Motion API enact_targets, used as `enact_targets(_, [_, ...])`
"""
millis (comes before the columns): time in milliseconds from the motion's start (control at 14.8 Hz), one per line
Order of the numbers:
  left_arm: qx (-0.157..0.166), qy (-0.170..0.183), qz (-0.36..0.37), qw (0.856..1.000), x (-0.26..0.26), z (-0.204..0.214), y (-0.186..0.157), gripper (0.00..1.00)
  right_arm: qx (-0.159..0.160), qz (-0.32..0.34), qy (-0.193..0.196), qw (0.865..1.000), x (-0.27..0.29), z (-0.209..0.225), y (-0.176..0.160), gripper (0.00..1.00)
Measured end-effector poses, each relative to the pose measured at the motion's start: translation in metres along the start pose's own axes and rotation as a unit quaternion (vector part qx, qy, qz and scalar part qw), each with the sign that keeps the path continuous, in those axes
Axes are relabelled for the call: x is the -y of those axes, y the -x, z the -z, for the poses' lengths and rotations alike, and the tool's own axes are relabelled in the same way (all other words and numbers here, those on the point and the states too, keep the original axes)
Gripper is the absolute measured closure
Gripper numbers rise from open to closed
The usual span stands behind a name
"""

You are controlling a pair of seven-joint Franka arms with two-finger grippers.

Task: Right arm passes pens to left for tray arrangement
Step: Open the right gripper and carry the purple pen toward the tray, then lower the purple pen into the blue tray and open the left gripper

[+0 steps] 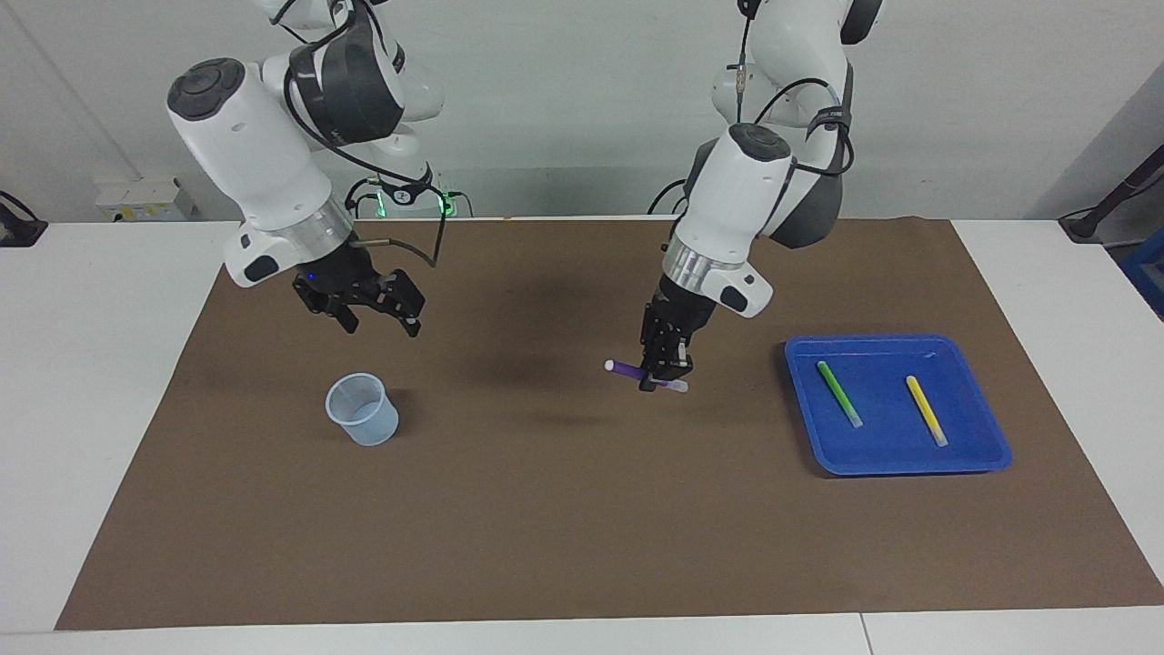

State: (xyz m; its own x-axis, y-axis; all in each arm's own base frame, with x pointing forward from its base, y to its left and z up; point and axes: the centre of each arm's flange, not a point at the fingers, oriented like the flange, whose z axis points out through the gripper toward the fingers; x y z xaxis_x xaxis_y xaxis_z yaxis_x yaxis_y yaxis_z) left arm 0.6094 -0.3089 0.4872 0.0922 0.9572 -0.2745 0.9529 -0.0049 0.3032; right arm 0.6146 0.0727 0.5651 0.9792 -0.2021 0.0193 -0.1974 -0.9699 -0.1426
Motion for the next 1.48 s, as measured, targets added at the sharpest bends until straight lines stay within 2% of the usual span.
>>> enact_targets(202, [-0.014,-0.016,-0.068,0.997,-0.014,0.001,-0.053,0.81,0.016,0.027,0.036,0.999,-0.025,0.022,0.013,0.00])
enact_targets(337, [-0.020,-0.039,-0.123,0.991,-0.018,0.004,-0.088,0.81,0.022,0.031,0.040,0.998,-0.034,0.031,0.018,0.00])
enact_targets(539, [-0.020,-0.083,-0.237,0.968,-0.021,0.016,-0.138,0.81,0.045,0.030,0.050,0.997,-0.041,0.031,0.023,0.00])
enact_targets(741, [-0.008,-0.119,-0.347,0.930,-0.019,0.029,-0.189,0.81,0.061,0.030,0.072,0.995,-0.046,0.029,0.028,0.00])
enact_targets(876, [0.000,-0.129,-0.409,0.903,-0.014,0.033,-0.216,0.81,0.069,0.029,0.075,0.994,-0.047,0.031,0.032,0.00])
enact_targets(1213, [0.023,-0.150,-0.544,0.825,0.002,0.032,-0.292,0.81,0.070,0.029,0.076,0.994,-0.048,0.034,0.034,0.00])
enact_targets(1482, [0.011,-0.171,-0.606,0.776,0.016,0.022,-0.334,0.81,0.071,0.028,0.076,0.994,-0.049,0.033,0.034,0.00])
